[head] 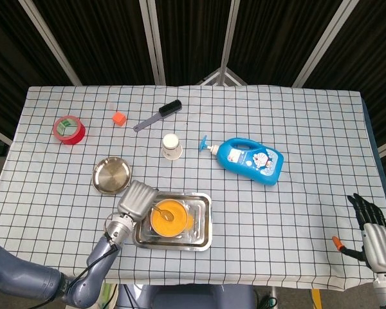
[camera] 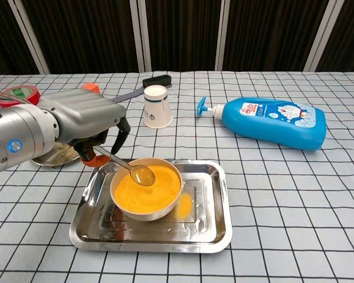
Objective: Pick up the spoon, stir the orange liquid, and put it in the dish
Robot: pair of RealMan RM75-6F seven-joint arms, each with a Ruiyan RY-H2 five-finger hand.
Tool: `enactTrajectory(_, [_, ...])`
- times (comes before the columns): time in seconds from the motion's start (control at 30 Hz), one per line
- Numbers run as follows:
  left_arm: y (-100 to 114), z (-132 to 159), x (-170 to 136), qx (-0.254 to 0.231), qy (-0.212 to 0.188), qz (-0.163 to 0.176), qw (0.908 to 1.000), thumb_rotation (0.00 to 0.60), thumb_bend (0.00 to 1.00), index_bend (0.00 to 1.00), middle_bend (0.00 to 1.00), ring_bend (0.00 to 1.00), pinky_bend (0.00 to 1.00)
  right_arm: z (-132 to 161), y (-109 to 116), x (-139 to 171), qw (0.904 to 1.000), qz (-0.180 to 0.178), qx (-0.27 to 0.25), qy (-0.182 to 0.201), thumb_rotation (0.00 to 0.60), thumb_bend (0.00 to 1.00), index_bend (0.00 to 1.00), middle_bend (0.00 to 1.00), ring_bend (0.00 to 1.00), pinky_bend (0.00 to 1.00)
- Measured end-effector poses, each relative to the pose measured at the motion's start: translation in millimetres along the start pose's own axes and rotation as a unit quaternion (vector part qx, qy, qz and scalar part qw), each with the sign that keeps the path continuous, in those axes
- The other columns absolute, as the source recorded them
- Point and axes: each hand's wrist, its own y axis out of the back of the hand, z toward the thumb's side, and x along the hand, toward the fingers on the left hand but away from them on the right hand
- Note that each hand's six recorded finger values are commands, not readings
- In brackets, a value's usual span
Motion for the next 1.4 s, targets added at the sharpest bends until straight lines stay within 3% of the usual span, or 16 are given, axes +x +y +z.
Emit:
enactTrajectory(0.17, [1.5,-0.8,-0.4,0.051,-0.016,0.025,0.9983,0.600,0.70,0.76,1.00,1.00,1.00,0.0,-0.3,0.0,1.0000,0.001,-0.002,-0.001,0.600,0.31,0.00,0.00,0.00,0.00])
enactTrajectory(0.37, [5.7,0.4,1.2,0.138,-0.039,0.067,0.9874,0.600,0.71,0.80,1.00,1.00,1.00,0.2,-0.4,-0.1,1.0000,0.002,-0.003,-0.001,0.600,0.31,0.00,0.00,0.00,0.00])
enactTrajectory(0.6, [14.5,10.6,6.8,0.261,-0.070,0.120,0.9554,0.600,0.72,0.81,1.00,1.00,1.00,0.3,0.0,0.0,1.0000,0.002,-0.005,-0.001,0.600,0.31,0.00,0.00,0.00,0.00])
enactTrajectory(0.93, [21.4,30.0,10.7,0.378,-0.113,0.162,0.9042,0.600,0.72,0.81,1.00,1.00,1.00,0.7,-0.1,0.3,1.0000,0.003,-0.006,0.000,0.600,0.31,0.00,0.00,0.00,0.00])
enactTrajectory(1.07, [22.3,30.6,13.8,0.391,-0.115,0.162,0.8986,0.600,0.72,0.81,1.00,1.00,1.00,0.7,-0.5,0.3,1.0000,0.004,-0.006,0.000,0.600,0.31,0.00,0.00,0.00,0.00])
enactTrajectory(1.4, [18.4,42.4,13.3,0.395,-0.130,0.161,0.8952,0.600,0.72,0.81,1.00,1.00,1.00,0.8,-0.4,0.0,1.0000,0.004,-0.008,-0.001,0.600,0.31,0.00,0.00,0.00,0.00])
